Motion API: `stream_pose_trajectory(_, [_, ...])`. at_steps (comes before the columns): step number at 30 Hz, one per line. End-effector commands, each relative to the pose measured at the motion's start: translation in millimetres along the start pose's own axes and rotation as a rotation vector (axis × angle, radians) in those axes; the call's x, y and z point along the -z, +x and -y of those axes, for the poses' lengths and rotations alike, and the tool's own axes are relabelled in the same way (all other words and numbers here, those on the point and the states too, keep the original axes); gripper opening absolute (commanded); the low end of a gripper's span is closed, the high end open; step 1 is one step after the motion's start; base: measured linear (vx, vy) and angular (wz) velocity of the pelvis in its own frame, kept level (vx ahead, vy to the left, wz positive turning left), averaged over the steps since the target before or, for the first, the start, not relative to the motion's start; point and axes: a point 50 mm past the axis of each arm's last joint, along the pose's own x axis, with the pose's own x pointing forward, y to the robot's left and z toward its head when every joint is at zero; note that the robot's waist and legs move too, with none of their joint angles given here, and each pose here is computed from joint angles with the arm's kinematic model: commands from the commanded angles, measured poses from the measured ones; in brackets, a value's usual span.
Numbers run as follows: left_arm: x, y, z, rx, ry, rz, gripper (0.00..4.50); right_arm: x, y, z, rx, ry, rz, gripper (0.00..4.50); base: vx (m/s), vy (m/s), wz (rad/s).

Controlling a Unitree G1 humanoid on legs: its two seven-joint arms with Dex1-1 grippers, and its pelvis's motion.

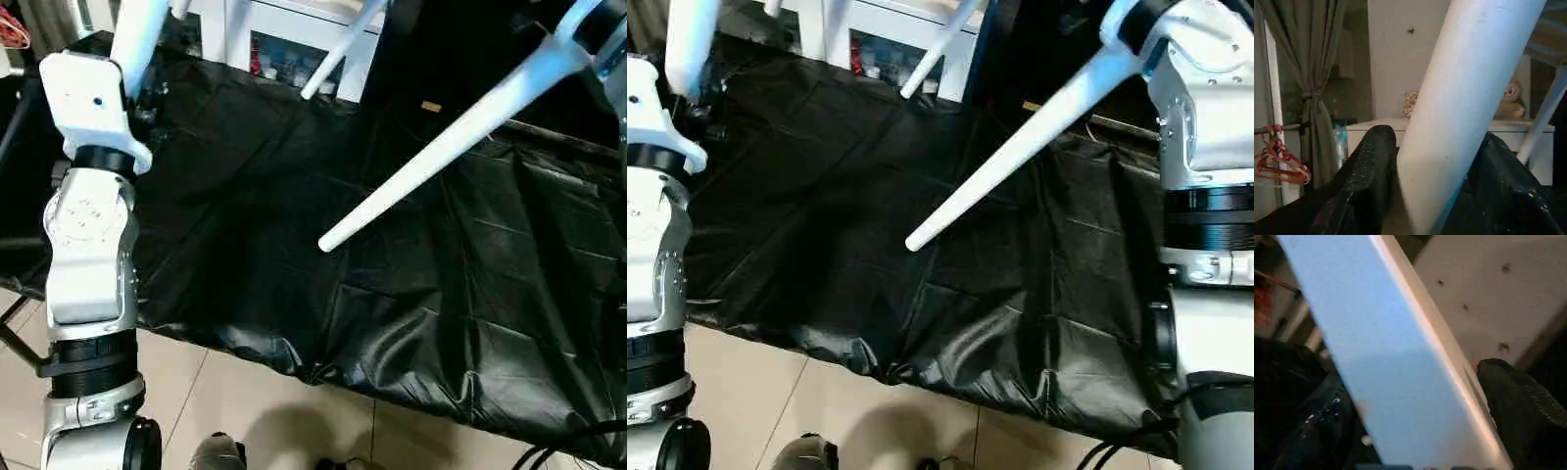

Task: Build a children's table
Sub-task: Flip table

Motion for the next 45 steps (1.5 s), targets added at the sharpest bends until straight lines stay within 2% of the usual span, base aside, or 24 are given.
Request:
stream_pose_trajectory(1, [-5.7,2,2.2,-0.024,-0.061,0.026,2.11,-8.8,-7.6,-0.4,-0.05,0.02,0.054,4.32,0.0,0.0,0.0])
stream_pose_trajectory(3, [-5.8,2,2.4,-0.022,-0.059,0.026,2.09,-8.1,-8.8,-3.1,-0.074,0.015,0.054,4.4,0.0,0.0,0.0])
stream_pose_trajectory(8, [-5.9,2,2.9,-0.016,-0.054,0.024,2.0,-15.3,-15.5,-15.5,-0.203,0.004,0.127,4.5,0.0,0.0,0.0])
stream_pose_trajectory(15, [-4.5,2,2.7,-0.011,-0.051,0.018,1.96,-23.7,-24.2,-22.2,-0.28,-0.01,0.198,4.5,0.0,0.0,0.0])
stream_pose_trajectory(17, [-3.0,2,2.2,-0.007,-0.049,0.016,1.95,-32.9,-27.8,-24.1,-0.305,0.041,0.272,4.5,0.0,0.0,0.0])
stream_pose_trajectory(18, [-3.0,2,2.2,-0.007,-0.049,0.016,1.95,-32.9,-27.8,-24.1,-0.305,0.041,0.272,4.5,0.0,0.0,0.0])
stream_pose_trajectory(19, [-2.0,2,2.1,0.004,-0.051,0.017,1.95,-38.0,-30.6,-27.2,-0.338,0.089,0.309,4.5,0.0,0.0,0.0])
stream_pose_trajectory(23, [0.0,1,2.6,0.036,-0.035,0.02,1.93,-36.0,-36.1,-39.7,-0.428,0.174,0.295,4.5,0.0,0.0,0.0])
stream_pose_trajectory(24, [0.8,1,2.2,0.043,-0.027,0.018,1.93,-22.8,-40.2,-50.6,-0.474,0.206,0.219,4.5,0.0,0.0,0.0])
stream_pose_trajectory(25, [0.9,1,1.9,0.045,-0.026,0.018,1.92,-15.9,-42.3,-55.1,-0.489,0.218,0.183,4.5,0.0,0.0,0.0])
stream_pose_trajectory(27, [1.5,2,0.7,0.05,-0.021,0.016,1.89,16.5,-55.1,-77.0,-0.56,0.274,0.011,4.5,0.0,0.0,0.0])
stream_pose_trajectory(28, [1.7,2,0.0,0.053,-0.019,0.015,1.89,45.6,-68.6,-92.4,-0.588,0.325,-0.122,4.5,0.0,0.0,0.0])
stream_pose_trajectory(29, [1.9,3,0.1,0.057,-0.018,0.015,1.88,62.3,-77.9,-100.6,-0.599,0.358,-0.19,4.5,0.0,0.0,0.0])
stream_pose_trajectory(31, [2.0,3,0.2,0.058,-0.018,0.015,1.85,65.3,-79.8,-102.1,-0.6,0.365,-0.202,4.5,0.0,0.0,0.0])
stream_pose_trajectory(32, [2.1,3,0.2,0.061,-0.018,0.014,1.83,74.9,-86.1,-107.1,-0.605,0.387,-0.24,4.5,0.0,0.0,0.0])
stream_pose_trajectory(33, [2.2,3,0.3,0.062,-0.017,0.014,1.82,78.2,-87.9,-108.0,-0.601,0.394,-0.254,4.5,0.0,0.0,0.0])
stream_pose_trajectory(34, [2.7,3,0.8,0.068,-0.016,0.013,1.8,97.8,-99.5,-114.3,-0.576,0.434,-0.336,4.5,0.0,0.0,0.0])
stream_pose_trajectory(35, [3.2,3,1.0,0.072,-0.016,0.013,1.8,110.6,-108.5,-118.6,-0.553,0.463,-0.395,4.5,0.0,0.0,0.0])
stream_pose_trajectory(36, [3.3,3,1.0,0.073,-0.015,0.013,1.8,113.4,-110.2,-119.1,-0.544,0.468,-0.41,4.5,0.0,0.0,0.0])
stream_pose_trajectory(38, [3.9,3,0.8,0.08,-0.014,0.014,1.79,139.3,-124.7,-122.0,-0.43,0.494,-0.535,4.5,0.0,0.0,0.0])
stream_pose_trajectory(39, [4.1,4,0.6,0.082,-0.014,0.014,1.79,146.5,-128.2,-121.9,-0.384,0.492,-0.569,4.5,0.0,0.0,0.0])
stream_pose_trajectory(43, [4.4,4,-0.2,0.084,-0.01,0.013,1.79,160.4,-127.5,-119.2,-0.267,0.483,-0.617,4.5,0.0,0.0,0.0])
stream_pose_trajectory(45, [4.4,4,-0.6,0.084,-0.009,0.013,1.79,162.8,-126.2,-119.2,-0.243,0.489,-0.622,4.5,0.0,0.0,0.0])
